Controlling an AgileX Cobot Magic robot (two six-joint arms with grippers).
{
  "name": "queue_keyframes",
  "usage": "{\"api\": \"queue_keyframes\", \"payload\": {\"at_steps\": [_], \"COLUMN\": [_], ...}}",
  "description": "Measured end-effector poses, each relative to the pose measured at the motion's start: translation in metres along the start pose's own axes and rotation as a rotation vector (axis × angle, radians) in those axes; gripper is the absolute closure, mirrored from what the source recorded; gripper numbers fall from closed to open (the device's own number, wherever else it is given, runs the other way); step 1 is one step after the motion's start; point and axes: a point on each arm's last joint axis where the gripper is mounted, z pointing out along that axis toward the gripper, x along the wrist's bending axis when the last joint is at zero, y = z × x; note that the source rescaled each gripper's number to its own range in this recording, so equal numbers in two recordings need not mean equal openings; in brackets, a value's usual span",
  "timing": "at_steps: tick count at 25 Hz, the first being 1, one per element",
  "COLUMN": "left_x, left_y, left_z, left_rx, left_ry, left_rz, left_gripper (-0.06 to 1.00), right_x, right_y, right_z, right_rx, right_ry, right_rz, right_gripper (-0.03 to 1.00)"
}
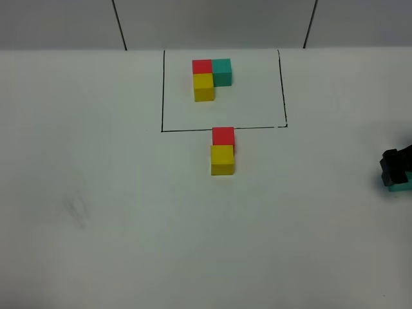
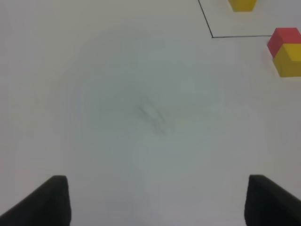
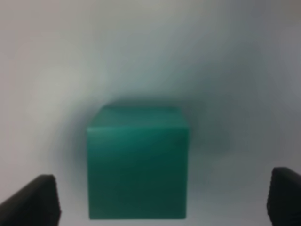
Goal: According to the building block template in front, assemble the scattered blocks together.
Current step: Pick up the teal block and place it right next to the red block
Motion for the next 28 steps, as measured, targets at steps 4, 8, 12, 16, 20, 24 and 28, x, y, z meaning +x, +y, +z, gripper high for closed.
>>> {"api": "queue_keyframes", "payload": {"at_steps": [4, 8, 12, 16, 20, 24, 28], "left_x": [0.000, 0.000, 0.000, 0.000, 0.000, 0.000, 0.000], "left_y": [0.000, 0.000, 0.000, 0.000, 0.000, 0.000, 0.000], "left_z": [0.000, 0.000, 0.000, 0.000, 0.000, 0.000, 0.000], "left_rx": [0.000, 0.000, 0.000, 0.000, 0.000, 0.000, 0.000], "left_ry": [0.000, 0.000, 0.000, 0.000, 0.000, 0.000, 0.000], "left_rz": [0.000, 0.000, 0.000, 0.000, 0.000, 0.000, 0.000], "left_gripper": [0.17, 0.17, 0.17, 0.17, 0.17, 0.17, 0.17], "right_x": [0.000, 0.000, 0.000, 0.000, 0.000, 0.006, 0.014], "right_y": [-0.002, -0.002, -0.002, -0.002, -0.002, -0.001, 0.004], "right_z": [0.009, 0.013, 0.013, 0.013, 0.013, 0.011, -0.001], "right_rx": [0.030, 0.039, 0.039, 0.039, 0.039, 0.033, 0.019], "right_ry": [0.005, 0.006, 0.006, 0.006, 0.006, -0.011, -0.048], "right_rz": [0.000, 0.001, 0.001, 0.004, 0.005, -0.055, -0.164], "right_gripper": [0.20, 0.29, 0.58, 0.95, 0.95, 0.95, 0.95]}}
